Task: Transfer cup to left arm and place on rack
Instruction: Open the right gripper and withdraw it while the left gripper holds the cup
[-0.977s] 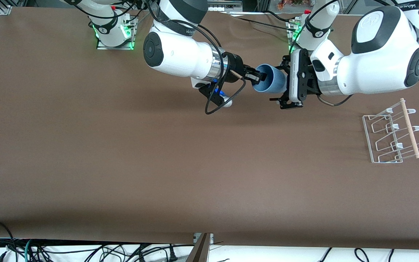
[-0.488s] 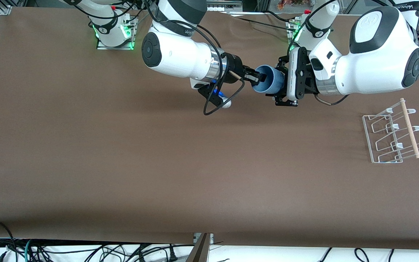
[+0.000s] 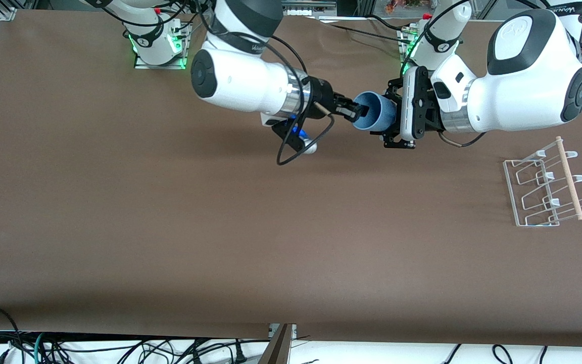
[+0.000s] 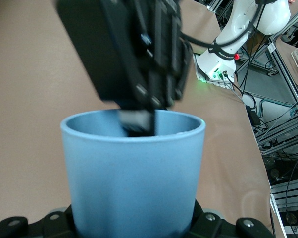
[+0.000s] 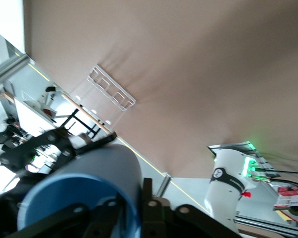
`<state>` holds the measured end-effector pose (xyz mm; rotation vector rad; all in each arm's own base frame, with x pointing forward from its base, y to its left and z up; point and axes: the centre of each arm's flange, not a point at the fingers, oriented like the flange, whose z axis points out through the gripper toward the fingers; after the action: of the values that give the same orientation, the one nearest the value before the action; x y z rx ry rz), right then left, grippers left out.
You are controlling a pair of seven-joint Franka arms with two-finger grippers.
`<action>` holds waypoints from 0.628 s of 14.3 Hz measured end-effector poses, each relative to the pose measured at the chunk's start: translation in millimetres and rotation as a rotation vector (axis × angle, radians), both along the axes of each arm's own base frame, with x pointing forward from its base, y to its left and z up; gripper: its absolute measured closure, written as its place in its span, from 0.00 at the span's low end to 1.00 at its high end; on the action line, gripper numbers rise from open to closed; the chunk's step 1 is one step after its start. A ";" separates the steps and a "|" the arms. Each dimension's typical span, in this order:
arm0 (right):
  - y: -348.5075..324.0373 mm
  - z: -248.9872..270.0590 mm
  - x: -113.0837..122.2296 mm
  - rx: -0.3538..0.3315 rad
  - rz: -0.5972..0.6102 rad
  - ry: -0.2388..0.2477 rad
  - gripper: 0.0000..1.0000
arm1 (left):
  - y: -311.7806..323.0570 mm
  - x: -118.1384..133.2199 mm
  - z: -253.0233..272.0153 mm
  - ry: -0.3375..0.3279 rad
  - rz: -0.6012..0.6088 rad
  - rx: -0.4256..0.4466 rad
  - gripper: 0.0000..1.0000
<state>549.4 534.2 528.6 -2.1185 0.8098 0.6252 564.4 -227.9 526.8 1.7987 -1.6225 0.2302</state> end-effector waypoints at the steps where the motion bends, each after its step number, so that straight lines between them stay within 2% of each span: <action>1: -11.3 2.6 10.4 0.011 -0.020 0.008 0.67 | -0.3 0.9 -0.5 -0.002 0.004 0.000 0.26; 2: -21.7 8.4 18.4 0.022 -0.033 0.011 0.58 | -0.3 3.0 -2.3 -0.006 0.012 -0.001 0.26; 5: -88.0 41.5 61.6 0.025 -0.127 -0.039 0.26 | 5.7 -3.8 -6.7 0.055 -0.024 0.011 0.26; 6: -117.7 53.8 72.8 0.002 -0.135 -0.049 0.17 | 13.8 -4.3 -7.3 0.073 -0.025 0.031 0.26; 8: -178.2 72.8 85.0 -0.093 -0.113 -0.063 0.00 | 38.0 -3.9 -6.2 0.100 -0.012 0.136 0.26; 9: -208.2 80.6 87.9 -0.146 -0.093 -0.075 0.00 | 48.1 -4.1 -3.7 0.109 0.003 0.197 0.26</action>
<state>637.3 326.0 609.2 -2.2063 0.9307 0.4467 560.2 -179.8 523.1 1.9248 -1.6117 -0.0273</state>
